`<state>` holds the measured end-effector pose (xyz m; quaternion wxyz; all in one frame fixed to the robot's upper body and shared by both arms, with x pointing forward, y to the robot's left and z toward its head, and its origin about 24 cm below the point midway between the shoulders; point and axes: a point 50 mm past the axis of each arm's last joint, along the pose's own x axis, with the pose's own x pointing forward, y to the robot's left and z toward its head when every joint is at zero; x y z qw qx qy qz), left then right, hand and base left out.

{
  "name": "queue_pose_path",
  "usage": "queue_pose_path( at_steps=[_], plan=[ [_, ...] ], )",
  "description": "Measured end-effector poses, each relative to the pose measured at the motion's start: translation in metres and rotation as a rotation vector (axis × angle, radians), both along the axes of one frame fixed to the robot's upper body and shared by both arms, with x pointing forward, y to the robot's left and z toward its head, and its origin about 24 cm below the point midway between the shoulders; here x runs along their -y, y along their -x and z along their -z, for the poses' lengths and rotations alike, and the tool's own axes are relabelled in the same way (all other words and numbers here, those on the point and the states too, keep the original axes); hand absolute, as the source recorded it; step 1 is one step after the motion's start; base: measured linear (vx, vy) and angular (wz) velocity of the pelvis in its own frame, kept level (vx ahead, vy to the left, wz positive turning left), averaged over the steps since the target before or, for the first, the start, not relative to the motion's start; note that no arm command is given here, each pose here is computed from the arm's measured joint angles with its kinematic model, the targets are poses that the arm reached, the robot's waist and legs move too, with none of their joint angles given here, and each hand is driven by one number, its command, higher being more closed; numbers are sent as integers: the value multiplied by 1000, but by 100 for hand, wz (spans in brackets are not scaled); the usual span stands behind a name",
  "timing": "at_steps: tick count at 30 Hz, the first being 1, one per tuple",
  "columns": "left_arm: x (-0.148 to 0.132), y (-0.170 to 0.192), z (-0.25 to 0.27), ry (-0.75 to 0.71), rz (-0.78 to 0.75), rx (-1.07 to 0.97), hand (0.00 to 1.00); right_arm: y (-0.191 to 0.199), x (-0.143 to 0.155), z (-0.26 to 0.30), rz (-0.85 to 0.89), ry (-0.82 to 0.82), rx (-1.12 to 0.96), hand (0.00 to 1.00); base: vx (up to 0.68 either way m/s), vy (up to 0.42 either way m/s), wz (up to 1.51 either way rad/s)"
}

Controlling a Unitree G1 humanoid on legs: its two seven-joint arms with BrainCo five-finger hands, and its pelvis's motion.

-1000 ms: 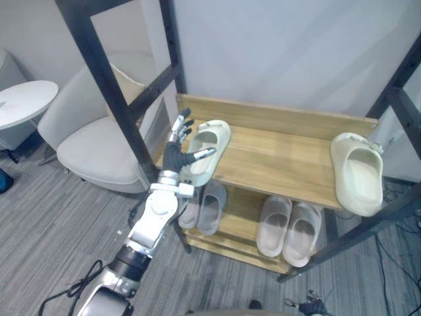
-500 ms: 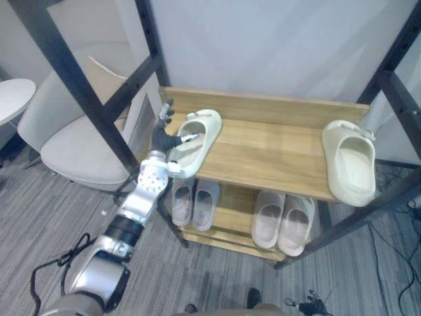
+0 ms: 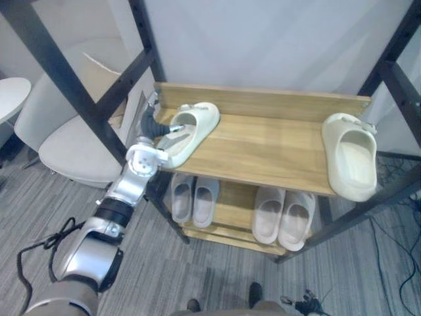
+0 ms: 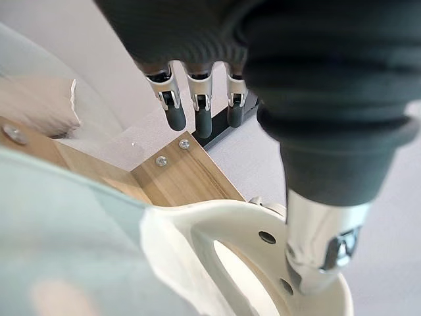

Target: Organize the slippers on the shoe rack

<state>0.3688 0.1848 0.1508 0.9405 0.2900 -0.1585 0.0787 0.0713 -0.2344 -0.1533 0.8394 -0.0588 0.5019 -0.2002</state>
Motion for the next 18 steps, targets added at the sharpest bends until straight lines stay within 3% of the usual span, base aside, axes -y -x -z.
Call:
queue_pose_path(
  at_steps=[7, 18],
  plan=[
    [-4, 0, -4, 7, -29, 13, 0, 0, 0, 0, 5, -3, 0, 0, 1, -1, 2],
    [26, 14, -43, 50, 101, 195, 0, -2, 1, 0, 0, -4, 4, 0, 2, 0, 2]
  ],
)
